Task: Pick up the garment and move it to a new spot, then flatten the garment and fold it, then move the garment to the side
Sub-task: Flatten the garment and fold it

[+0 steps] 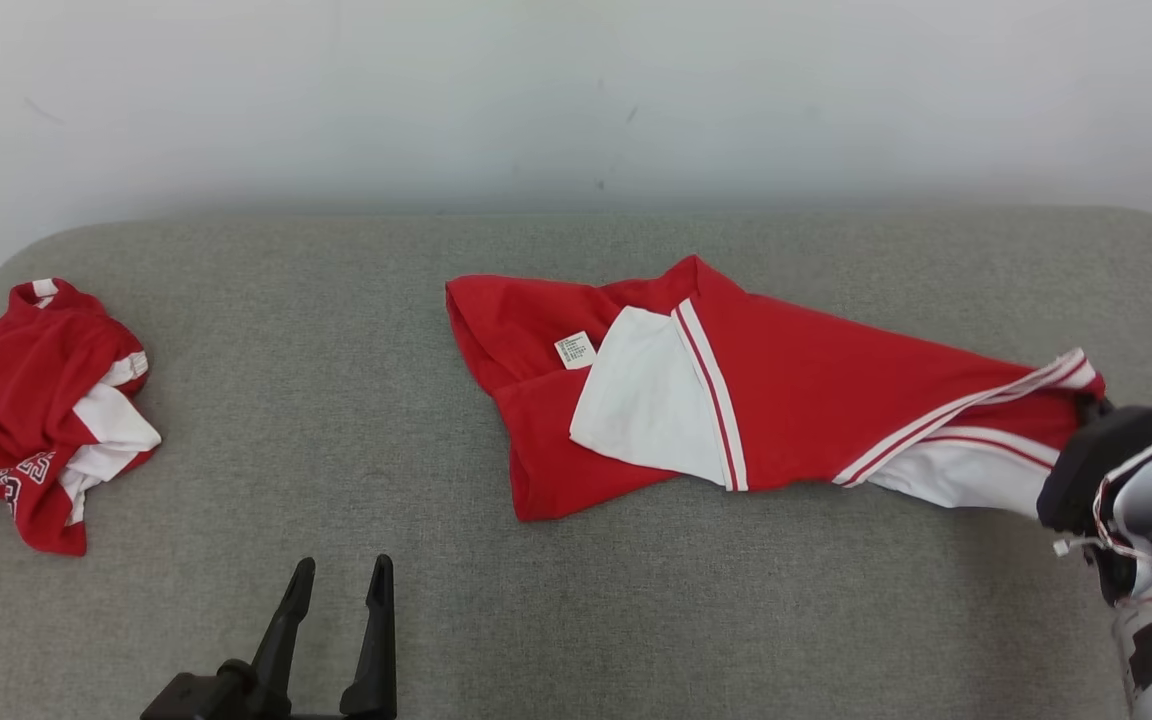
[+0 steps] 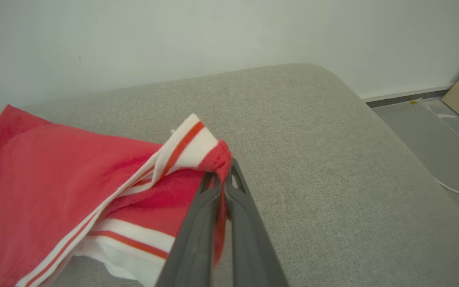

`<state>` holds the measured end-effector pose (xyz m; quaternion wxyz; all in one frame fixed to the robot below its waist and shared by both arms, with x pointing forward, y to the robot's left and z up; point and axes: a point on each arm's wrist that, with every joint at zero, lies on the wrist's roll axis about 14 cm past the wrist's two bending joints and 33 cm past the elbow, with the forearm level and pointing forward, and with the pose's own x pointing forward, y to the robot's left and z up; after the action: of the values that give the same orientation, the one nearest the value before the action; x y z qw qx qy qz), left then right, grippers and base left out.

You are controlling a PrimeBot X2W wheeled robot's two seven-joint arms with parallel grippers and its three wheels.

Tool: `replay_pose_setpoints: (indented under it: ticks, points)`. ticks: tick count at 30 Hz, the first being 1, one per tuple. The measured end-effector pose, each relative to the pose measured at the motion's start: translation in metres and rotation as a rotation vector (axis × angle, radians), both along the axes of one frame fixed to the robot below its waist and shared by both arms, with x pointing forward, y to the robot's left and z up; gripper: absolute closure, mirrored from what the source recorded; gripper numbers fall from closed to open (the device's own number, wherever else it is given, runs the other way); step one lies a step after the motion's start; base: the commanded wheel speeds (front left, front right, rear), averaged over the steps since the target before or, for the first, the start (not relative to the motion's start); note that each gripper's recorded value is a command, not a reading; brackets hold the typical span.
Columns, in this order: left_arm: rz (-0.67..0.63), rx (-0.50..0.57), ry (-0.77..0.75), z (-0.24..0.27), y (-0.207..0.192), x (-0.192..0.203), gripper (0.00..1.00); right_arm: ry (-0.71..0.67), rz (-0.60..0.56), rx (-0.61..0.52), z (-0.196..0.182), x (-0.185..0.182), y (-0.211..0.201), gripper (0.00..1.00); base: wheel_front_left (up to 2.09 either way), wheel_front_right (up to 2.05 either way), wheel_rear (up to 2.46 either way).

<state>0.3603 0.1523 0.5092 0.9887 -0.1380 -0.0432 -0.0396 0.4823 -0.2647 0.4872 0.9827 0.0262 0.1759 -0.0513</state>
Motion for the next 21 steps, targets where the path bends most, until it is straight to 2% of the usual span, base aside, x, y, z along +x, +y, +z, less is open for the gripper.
replay_pose_setpoints:
  ticks: [7, 8, 9, 13, 16, 21]
  points:
    - [-0.016, 0.000, -0.004, 0.001, -0.004, 0.005, 0.00, 0.091, -0.073, 0.018, -0.037, -0.031, -0.009, 1.00, 0.00, 0.00, 0.00]
    - [-0.017, 0.000, -0.004, 0.001, -0.004, 0.005, 0.00, 0.094, -0.076, 0.005, -0.038, -0.033, -0.010, 0.24, 0.00, 0.00, 0.00]
    - [-0.018, 0.001, -0.003, 0.000, -0.004, 0.004, 0.00, 0.098, -0.080, -0.008, -0.039, -0.036, -0.011, 0.00, 0.00, 0.00, 0.00]
    - [-0.023, 0.003, -0.003, 0.001, -0.006, 0.000, 0.00, 0.125, -0.060, -0.076, -0.042, -0.046, -0.009, 0.00, 0.00, 0.00, 0.00]
    - [-0.018, 0.003, -0.006, 0.002, -0.004, -0.002, 0.00, 0.146, -0.036, -0.086, -0.045, -0.053, 0.000, 0.00, 0.00, 0.00, 0.00]
    - [0.005, 0.003, -0.010, 0.003, 0.001, -0.014, 0.00, 0.102, 0.107, -0.145, -0.028, -0.063, 0.044, 0.00, 0.00, 0.00, 0.00]
